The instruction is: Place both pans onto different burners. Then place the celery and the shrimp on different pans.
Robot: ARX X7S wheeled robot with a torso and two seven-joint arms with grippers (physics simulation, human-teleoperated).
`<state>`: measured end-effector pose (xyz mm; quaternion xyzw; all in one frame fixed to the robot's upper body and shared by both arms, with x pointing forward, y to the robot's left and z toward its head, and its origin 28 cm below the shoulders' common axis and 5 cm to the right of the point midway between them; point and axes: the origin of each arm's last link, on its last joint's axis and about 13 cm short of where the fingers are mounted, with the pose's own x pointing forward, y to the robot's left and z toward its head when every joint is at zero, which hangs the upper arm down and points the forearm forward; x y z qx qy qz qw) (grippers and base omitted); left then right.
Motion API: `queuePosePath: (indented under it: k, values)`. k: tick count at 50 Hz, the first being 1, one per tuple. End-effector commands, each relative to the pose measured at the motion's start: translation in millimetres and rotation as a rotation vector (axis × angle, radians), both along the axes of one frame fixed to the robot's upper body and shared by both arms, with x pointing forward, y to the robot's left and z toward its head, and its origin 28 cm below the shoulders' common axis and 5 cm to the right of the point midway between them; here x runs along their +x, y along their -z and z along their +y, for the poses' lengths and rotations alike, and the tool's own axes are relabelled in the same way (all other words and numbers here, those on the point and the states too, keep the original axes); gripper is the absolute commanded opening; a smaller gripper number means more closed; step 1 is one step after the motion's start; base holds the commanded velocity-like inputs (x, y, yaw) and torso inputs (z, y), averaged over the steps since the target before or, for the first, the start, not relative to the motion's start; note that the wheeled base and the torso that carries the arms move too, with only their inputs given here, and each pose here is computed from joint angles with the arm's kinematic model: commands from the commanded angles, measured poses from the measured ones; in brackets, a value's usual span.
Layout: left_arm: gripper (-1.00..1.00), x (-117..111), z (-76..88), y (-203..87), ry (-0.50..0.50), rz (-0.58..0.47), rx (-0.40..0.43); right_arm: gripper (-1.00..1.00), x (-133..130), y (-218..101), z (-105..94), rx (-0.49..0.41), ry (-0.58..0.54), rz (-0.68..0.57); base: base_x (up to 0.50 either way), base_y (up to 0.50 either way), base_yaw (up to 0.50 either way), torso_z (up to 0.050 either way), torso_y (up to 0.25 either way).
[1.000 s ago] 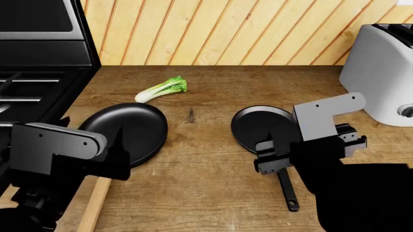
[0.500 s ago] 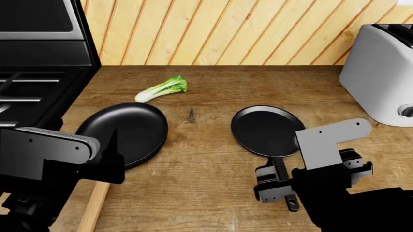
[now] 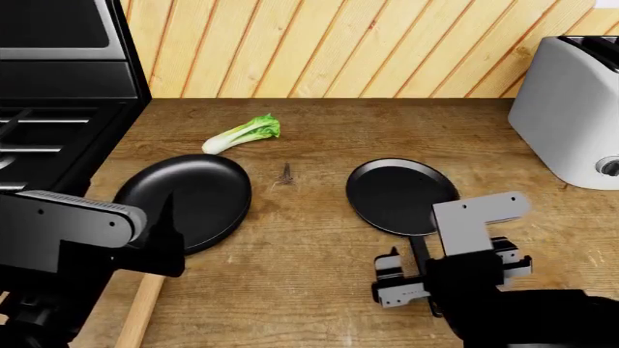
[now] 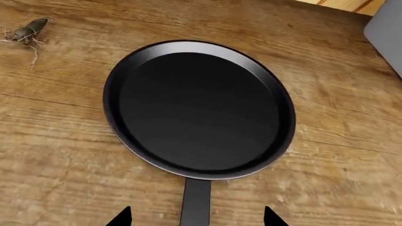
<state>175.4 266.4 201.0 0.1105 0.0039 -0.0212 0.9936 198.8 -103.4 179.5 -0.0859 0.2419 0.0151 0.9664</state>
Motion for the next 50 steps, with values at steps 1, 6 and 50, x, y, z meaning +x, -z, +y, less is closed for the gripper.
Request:
queuePosePath:
  k: [1, 6, 50]
  values:
    - [1.00, -1, 0.4, -2, -0.001, -0.004, 0.001, 1.00, 11, 10, 1.2, 0.031, 0.003, 0.038, 0.00, 0.00, 0.00, 0.000, 0.000]
    - [1.00, -2, 0.9, -3, -0.004, -0.006, -0.003, 1.00, 16, 14, 0.4, 0.040, 0.011, 0.055, 0.00, 0.00, 0.00, 0.000, 0.000]
    - [1.00, -4, 1.7, 1, -0.020, -0.007, -0.017, -1.00, 14, 28, -4.3, 0.066, 0.042, 0.092, 0.00, 0.00, 0.00, 0.000, 0.000]
